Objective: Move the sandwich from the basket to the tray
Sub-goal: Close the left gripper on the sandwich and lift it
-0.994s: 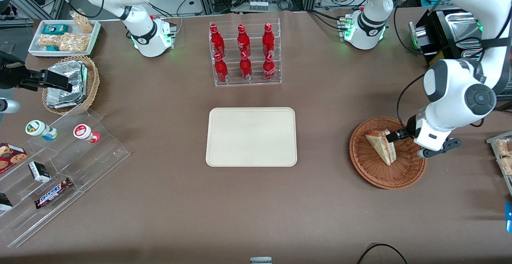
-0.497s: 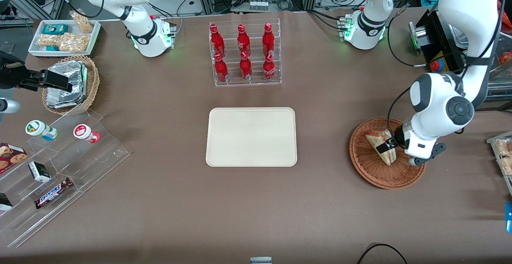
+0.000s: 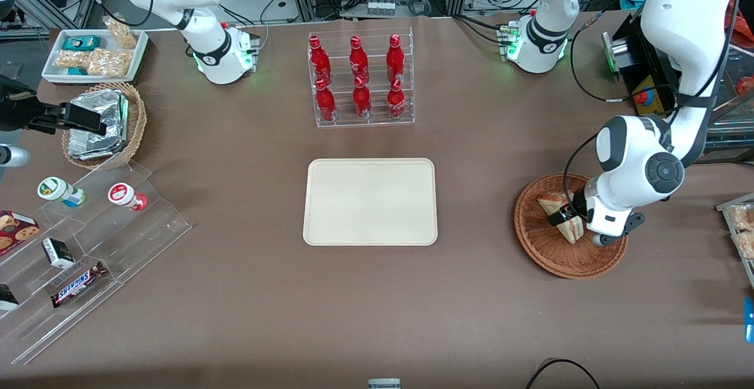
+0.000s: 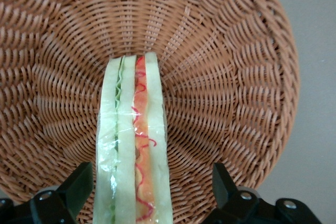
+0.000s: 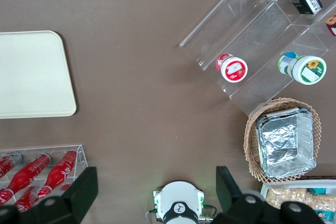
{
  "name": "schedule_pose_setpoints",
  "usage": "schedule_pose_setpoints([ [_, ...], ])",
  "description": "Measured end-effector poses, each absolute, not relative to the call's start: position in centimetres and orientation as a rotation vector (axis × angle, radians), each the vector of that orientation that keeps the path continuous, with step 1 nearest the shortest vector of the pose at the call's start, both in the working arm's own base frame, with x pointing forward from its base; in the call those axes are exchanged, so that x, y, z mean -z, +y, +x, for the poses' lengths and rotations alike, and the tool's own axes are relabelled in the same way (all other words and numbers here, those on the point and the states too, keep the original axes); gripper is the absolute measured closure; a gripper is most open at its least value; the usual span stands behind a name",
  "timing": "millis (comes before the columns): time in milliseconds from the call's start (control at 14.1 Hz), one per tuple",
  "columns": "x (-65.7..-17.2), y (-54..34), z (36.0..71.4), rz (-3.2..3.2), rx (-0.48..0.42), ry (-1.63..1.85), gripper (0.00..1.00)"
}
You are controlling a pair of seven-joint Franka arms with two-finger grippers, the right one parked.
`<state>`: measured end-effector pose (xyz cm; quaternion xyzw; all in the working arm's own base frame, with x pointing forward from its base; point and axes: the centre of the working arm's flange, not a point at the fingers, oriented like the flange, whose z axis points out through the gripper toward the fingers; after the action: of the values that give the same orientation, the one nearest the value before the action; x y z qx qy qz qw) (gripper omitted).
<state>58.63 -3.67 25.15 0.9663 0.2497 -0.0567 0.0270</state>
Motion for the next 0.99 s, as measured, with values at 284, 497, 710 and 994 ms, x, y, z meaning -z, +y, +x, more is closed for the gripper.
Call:
schedule_pose_setpoints([
  [284, -24.6, -3.5, 58.6, 2.983, 0.190, 0.780, 0.30],
  [497, -24.6, -3.4, 58.6, 2.982, 0.188, 0.784, 0.58],
  [710, -26.1, -3.6, 59.0, 2.982, 0.147, 0.777, 0.70],
  [994, -32.5, -9.0, 59.2, 3.008, 0.012, 0.675, 0.75],
])
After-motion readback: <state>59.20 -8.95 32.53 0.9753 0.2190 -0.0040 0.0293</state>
